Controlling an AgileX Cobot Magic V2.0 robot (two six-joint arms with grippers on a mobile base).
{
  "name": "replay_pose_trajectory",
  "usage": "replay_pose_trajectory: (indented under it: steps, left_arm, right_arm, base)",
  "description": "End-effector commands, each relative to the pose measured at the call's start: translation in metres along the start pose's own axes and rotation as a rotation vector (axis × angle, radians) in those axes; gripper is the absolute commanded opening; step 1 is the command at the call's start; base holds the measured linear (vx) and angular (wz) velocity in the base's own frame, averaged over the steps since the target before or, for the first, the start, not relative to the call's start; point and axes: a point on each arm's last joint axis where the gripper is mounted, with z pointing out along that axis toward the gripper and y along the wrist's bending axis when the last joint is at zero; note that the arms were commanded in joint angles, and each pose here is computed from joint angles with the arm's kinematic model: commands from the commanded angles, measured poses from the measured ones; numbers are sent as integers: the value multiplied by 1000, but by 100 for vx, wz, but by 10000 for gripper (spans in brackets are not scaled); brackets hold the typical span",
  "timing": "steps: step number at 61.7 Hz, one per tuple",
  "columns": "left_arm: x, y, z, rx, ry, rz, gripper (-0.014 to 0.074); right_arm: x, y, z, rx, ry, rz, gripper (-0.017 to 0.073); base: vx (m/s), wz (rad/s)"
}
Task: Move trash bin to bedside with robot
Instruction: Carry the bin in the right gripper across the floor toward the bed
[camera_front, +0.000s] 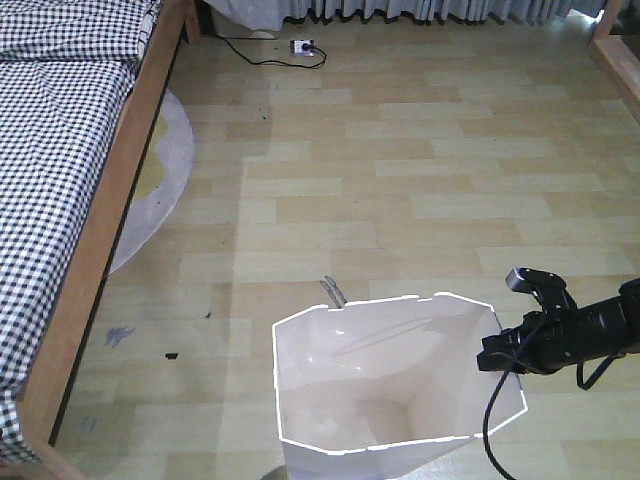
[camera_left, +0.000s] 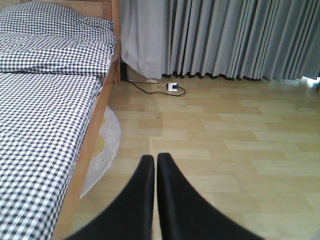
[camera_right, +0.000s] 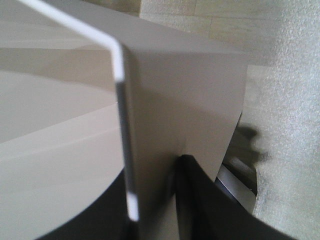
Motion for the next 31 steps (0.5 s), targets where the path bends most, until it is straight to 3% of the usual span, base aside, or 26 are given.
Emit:
replay_pose_trajectory:
  steps: [1,31]
  left_arm:
    - [-3,0,0,4,-72,-10,-6]
    - [-3,0,0,4,-72,-10,-6]
  right_arm:
    - [-16,24,-17,-190,-99,-8,-3]
    - [-16,24,-17,-194,-99,-8,-3]
  base:
    - [21,-5]
    - [21,-5]
